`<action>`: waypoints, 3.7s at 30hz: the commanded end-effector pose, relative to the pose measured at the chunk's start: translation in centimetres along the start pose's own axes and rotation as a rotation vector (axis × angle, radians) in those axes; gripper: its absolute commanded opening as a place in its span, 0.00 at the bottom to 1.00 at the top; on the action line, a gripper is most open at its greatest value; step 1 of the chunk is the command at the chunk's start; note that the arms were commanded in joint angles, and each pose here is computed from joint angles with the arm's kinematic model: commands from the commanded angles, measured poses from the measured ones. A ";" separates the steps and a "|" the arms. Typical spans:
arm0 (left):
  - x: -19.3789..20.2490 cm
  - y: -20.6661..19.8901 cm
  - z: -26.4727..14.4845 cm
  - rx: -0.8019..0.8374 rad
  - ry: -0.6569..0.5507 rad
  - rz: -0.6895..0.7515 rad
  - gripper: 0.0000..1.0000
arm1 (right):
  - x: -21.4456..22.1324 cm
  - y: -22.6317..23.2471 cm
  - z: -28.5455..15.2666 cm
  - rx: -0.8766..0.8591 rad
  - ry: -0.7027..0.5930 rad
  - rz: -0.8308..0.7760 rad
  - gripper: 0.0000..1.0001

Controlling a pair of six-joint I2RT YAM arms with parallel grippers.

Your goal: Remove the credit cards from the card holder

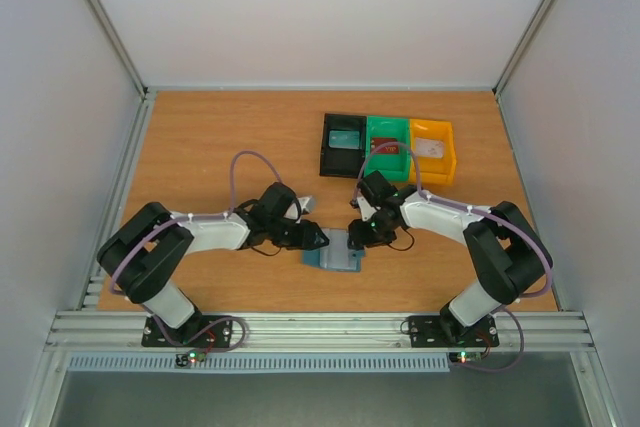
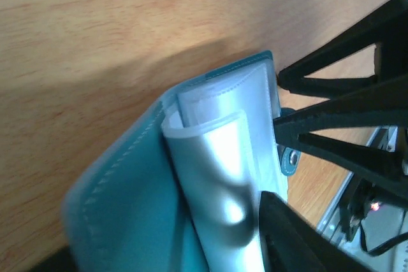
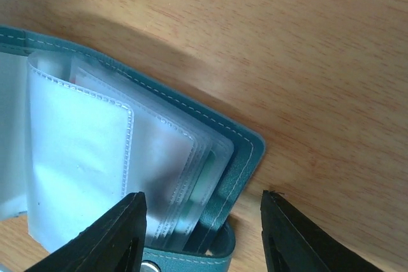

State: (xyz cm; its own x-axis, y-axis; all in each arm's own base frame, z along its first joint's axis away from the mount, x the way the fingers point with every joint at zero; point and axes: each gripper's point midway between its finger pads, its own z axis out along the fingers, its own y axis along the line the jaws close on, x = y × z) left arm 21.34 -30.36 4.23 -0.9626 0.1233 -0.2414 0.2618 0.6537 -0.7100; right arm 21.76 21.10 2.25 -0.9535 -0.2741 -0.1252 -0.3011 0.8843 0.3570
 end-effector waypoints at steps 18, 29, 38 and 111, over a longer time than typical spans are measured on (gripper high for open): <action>-1.7 -16.4 -13.7 0.508 -0.384 0.705 0.00 | -2.5 6.0 -18.7 -0.294 -0.568 -0.297 0.78; -2.5 -20.7 -19.8 0.591 -0.570 0.863 0.00 | 0.7 8.7 -25.5 -0.364 -0.719 -0.517 0.81; -2.1 -21.9 -21.1 0.630 -0.599 0.897 0.00 | 0.5 9.0 -25.9 -0.374 -0.742 -0.524 0.77; -2.6 -20.9 -20.4 0.588 -0.642 0.840 0.00 | 0.6 11.7 -27.1 -0.604 -0.754 -0.585 0.48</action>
State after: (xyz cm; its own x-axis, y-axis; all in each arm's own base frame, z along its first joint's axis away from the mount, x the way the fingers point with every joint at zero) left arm 17.17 -29.27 31.85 -0.3683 -0.1143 -0.9226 0.9189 0.1057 -0.3800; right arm 17.17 20.44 30.88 -0.4966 -0.1141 -0.8604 -0.8375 0.3234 0.4405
